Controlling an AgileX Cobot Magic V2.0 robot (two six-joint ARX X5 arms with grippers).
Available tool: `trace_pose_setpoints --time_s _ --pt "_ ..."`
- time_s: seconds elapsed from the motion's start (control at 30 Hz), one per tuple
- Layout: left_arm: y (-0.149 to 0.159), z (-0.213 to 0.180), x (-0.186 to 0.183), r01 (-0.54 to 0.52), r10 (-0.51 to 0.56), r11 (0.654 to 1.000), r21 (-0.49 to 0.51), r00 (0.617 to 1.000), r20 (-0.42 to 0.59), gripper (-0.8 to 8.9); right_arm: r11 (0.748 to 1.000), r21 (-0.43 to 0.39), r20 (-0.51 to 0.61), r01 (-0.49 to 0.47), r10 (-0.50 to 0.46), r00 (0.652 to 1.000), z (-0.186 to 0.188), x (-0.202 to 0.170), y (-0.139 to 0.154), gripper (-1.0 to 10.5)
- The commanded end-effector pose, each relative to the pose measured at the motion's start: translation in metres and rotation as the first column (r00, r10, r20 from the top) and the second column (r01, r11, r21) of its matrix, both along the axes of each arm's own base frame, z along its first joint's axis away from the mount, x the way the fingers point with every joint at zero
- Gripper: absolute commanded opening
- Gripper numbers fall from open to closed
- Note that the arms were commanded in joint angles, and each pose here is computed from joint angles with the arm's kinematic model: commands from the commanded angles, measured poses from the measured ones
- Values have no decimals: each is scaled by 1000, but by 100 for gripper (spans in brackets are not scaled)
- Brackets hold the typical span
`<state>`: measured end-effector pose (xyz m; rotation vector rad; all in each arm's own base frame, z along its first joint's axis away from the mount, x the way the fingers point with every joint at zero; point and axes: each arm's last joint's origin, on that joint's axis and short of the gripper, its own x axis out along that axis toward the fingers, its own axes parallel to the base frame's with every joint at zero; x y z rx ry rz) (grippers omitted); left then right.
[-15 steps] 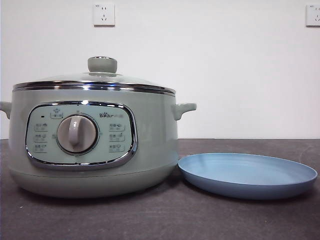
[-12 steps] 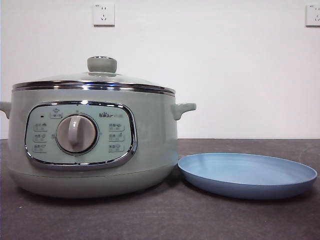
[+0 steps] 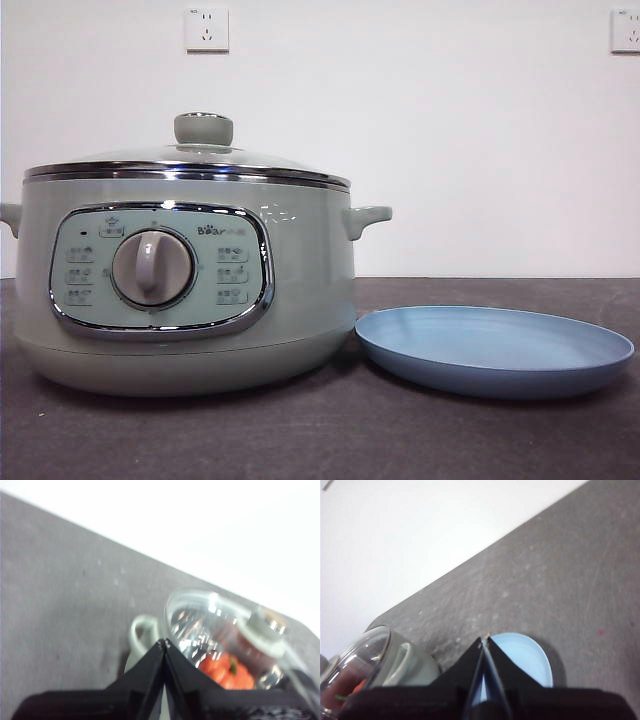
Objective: Take the pumpkin out from the steamer,put the pumpkin in the blue plate,close the lid
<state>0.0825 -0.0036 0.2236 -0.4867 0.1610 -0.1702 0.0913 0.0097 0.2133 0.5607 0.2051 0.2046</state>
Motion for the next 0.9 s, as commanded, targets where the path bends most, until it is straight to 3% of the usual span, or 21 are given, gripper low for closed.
trace_pose_setpoints --time_s 0.03,0.27,0.43,0.7,0.9 --pt "0 11 3 1 -1 1000 17 1000 -8 -8 998 -63 27 -10 11 1000 18 2 0 -9" --pt "0 46 21 60 -56 989 132 998 -35 -8 985 -171 55 -28 38 998 63 14 1 -3" --pt "-2 72 38 143 -136 970 199 989 -51 -8 962 -251 63 -106 125 990 93 28 4 -2" --pt "-5 106 67 295 -289 935 198 955 -63 -7 890 -365 -16 -272 287 958 128 55 8 0" --pt "-8 118 83 417 -406 894 164 909 -98 18 834 -364 -103 -416 408 907 138 74 12 32"
